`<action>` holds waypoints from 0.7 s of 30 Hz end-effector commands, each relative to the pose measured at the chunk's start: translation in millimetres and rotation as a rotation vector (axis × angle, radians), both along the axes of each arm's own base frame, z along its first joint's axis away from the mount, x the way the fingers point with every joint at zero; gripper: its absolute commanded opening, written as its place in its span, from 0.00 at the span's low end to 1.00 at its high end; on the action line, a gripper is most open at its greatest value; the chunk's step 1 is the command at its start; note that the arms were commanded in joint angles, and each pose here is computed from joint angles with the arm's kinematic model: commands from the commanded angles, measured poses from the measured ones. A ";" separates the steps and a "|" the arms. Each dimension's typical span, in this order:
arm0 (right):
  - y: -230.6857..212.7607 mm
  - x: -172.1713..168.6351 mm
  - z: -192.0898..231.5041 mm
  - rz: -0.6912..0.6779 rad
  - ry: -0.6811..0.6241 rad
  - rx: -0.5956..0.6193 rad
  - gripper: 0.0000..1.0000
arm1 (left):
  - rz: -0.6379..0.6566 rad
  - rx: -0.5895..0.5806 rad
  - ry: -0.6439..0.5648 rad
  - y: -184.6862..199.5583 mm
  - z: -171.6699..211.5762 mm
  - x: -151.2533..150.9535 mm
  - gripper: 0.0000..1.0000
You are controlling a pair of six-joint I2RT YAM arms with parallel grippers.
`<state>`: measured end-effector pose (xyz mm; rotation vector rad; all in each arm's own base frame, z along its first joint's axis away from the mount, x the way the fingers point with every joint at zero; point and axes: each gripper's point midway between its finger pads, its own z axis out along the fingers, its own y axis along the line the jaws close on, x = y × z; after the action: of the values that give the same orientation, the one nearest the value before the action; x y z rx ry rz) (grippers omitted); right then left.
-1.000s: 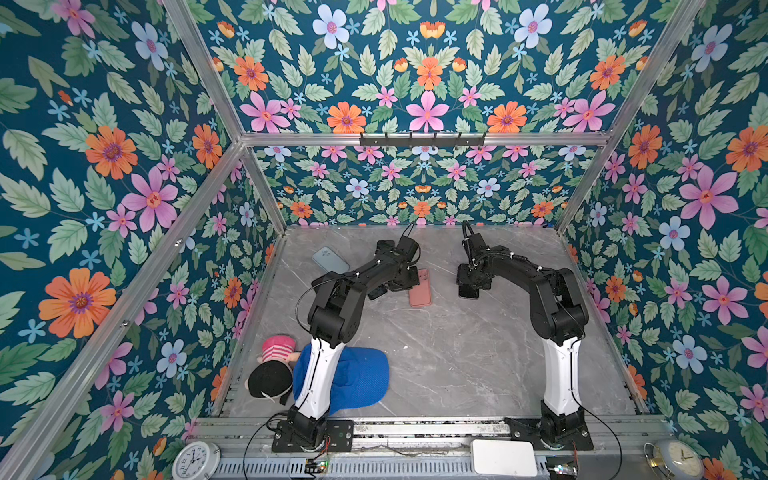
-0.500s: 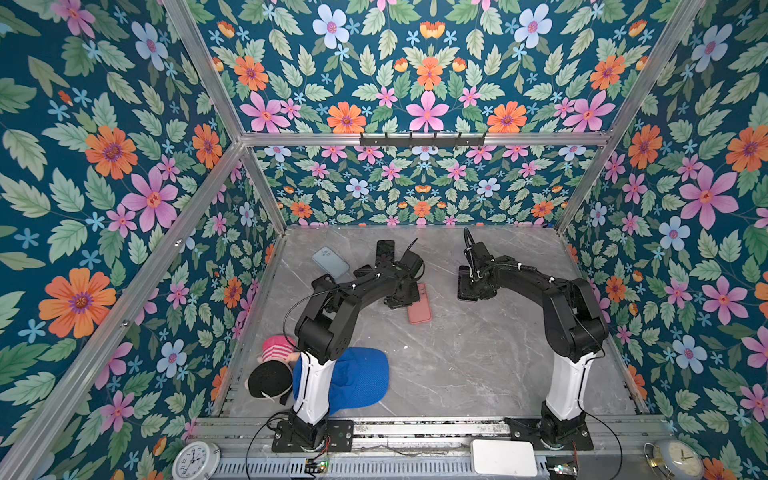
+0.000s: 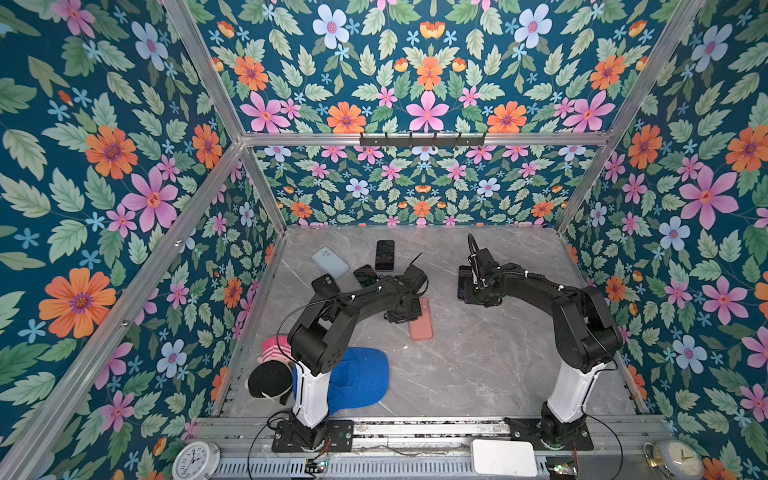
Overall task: Put the phone into the phone case
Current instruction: 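Grasp the purple-framed phone with the right gripper and lift it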
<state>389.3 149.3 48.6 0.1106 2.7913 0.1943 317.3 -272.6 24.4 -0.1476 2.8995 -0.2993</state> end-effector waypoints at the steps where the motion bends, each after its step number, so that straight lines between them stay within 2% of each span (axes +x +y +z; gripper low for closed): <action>1: 0.7 1.5 7.2 -0.006 -0.015 0.003 0.51 | -0.004 -0.066 0.006 -8.1 5.2 -5.6 0.34; 5: 0.5 4.7 10.2 -0.009 -0.018 -0.003 0.54 | -0.046 -0.111 0.031 -14.7 4.7 -13.3 0.38; 11: -1.0 12.7 14.7 -0.015 -0.021 -0.029 0.66 | -0.096 -0.175 0.050 -28.0 3.0 -18.8 0.41; 17: -3.6 26.1 12.9 -0.031 -0.019 -0.072 0.78 | -0.105 -0.186 0.018 -27.0 11.6 -16.6 0.43; 21: -3.9 39.8 9.7 -0.047 -0.010 -0.098 0.80 | -0.102 -0.182 -0.021 -20.5 23.6 -14.8 0.51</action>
<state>428.7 152.0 60.6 0.1271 2.7589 0.1103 298.9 -296.6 41.5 -0.0464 2.8912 -0.5920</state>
